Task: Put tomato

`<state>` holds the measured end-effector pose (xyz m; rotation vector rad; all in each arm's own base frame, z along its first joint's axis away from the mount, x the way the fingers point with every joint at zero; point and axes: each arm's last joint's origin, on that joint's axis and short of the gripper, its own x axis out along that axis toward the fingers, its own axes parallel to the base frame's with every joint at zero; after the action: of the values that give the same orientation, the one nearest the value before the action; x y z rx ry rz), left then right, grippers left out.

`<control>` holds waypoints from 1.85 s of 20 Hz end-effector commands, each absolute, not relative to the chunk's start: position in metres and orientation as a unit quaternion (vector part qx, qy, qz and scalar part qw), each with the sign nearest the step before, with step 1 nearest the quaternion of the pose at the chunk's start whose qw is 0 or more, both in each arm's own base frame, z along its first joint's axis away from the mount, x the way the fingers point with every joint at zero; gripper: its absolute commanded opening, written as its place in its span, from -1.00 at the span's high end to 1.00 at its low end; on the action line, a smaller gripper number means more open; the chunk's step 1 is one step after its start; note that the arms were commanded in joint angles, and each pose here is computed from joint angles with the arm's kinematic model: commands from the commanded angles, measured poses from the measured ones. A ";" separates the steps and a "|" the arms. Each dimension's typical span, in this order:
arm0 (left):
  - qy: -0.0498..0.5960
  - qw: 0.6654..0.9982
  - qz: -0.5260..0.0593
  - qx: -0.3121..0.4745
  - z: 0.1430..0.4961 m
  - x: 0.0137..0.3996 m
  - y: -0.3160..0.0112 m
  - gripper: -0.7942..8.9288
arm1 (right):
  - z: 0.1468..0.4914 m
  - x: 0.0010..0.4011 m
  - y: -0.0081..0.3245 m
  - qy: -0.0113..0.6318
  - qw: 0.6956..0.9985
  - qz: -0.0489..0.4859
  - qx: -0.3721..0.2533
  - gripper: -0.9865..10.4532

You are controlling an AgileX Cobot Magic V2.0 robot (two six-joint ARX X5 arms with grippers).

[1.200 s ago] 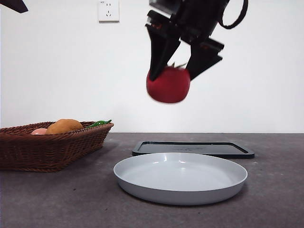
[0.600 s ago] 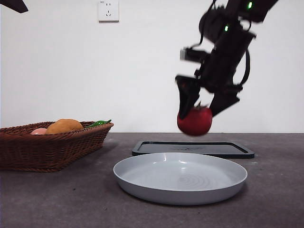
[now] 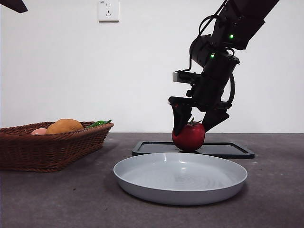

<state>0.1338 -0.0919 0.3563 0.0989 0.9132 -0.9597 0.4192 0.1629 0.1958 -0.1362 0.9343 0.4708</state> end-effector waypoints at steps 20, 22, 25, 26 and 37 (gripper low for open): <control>0.414 0.789 -0.451 0.050 0.361 0.135 -0.093 -0.25 | 0.400 0.261 0.111 0.385 0.883 0.264 -0.049 -0.07; 0.414 0.789 -0.451 0.050 0.361 0.135 -0.093 -0.26 | 0.410 0.238 0.102 0.384 0.881 0.274 -0.044 -0.07; 0.414 0.789 -0.451 0.050 0.361 0.135 -0.093 -0.25 | 0.413 0.205 0.091 0.383 0.876 0.291 -0.037 -0.07; 0.414 0.789 -0.451 0.050 0.361 0.135 -0.093 -0.26 | 0.410 0.193 0.088 0.382 0.875 0.295 -0.038 -0.07; 0.415 0.789 -0.451 0.050 0.361 0.135 -0.093 -0.25 | 0.356 0.098 0.066 0.424 0.822 0.380 0.001 -0.07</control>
<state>0.1336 -0.0918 0.3560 0.0989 0.9176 -0.9592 0.0963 0.0646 0.3526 -0.0100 0.9090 0.8062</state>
